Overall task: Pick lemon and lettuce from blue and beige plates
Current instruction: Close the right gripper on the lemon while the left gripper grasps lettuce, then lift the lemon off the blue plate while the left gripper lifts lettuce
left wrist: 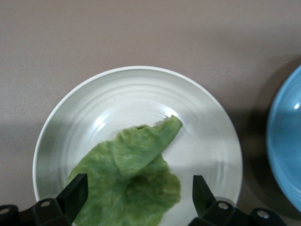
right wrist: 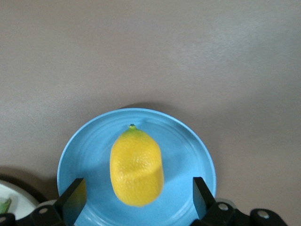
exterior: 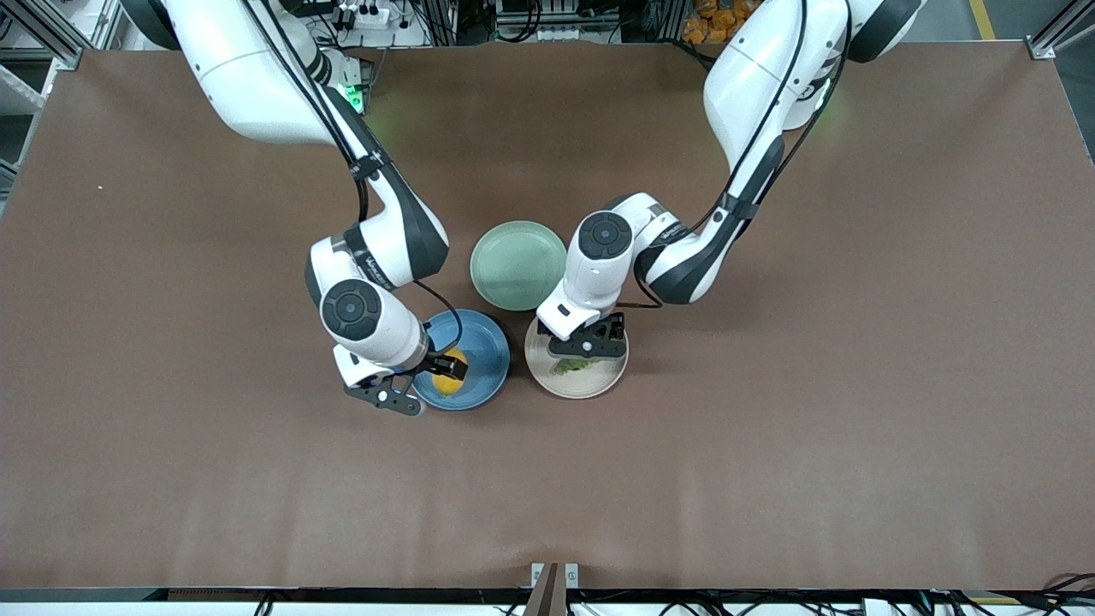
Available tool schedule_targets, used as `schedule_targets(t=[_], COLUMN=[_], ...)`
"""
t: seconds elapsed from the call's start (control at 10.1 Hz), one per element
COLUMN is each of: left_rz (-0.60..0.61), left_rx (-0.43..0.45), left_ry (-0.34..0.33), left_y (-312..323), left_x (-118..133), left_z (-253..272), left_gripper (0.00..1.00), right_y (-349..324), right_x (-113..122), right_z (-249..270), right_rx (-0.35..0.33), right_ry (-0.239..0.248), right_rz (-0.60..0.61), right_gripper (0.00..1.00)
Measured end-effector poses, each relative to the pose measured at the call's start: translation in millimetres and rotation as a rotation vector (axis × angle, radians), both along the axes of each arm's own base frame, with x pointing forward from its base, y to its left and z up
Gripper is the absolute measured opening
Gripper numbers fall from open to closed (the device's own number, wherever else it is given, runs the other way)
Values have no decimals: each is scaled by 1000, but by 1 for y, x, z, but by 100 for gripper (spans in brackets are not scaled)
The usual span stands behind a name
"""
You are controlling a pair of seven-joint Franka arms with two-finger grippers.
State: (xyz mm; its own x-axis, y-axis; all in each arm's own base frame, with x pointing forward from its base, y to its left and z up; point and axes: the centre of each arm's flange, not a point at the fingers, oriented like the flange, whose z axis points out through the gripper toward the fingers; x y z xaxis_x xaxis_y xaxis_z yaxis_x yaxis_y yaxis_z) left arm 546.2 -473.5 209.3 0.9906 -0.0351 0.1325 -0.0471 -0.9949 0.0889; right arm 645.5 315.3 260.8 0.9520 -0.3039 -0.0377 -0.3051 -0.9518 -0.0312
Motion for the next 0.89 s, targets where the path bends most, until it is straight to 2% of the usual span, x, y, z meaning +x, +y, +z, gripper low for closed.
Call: schedule_targets(t=[0.2,0.5,0.69,0.79,0.89], left_rz=[1,1,5,9,10], left_rx=[-1,6,13,17,19], left_ry=[-7,1,4,3,3], left_y=[1,2,5,8,9], left_x=[1,1,2,4,5], left_z=[-8,-18,-24,-25,-26], left_gripper=[96,89,85,80,74], right_y=[5,14,14,13,10], right_x=[-2,-6,-6,-4,-1], right_z=[-26,-54,-56,-54,-51], right_rx=[-2,-2,-1,1,3], right_ry=[3,3,0,-5,-11], right_rz=[9,22,21,26,38], right_gripper=[100,100,68,63,63])
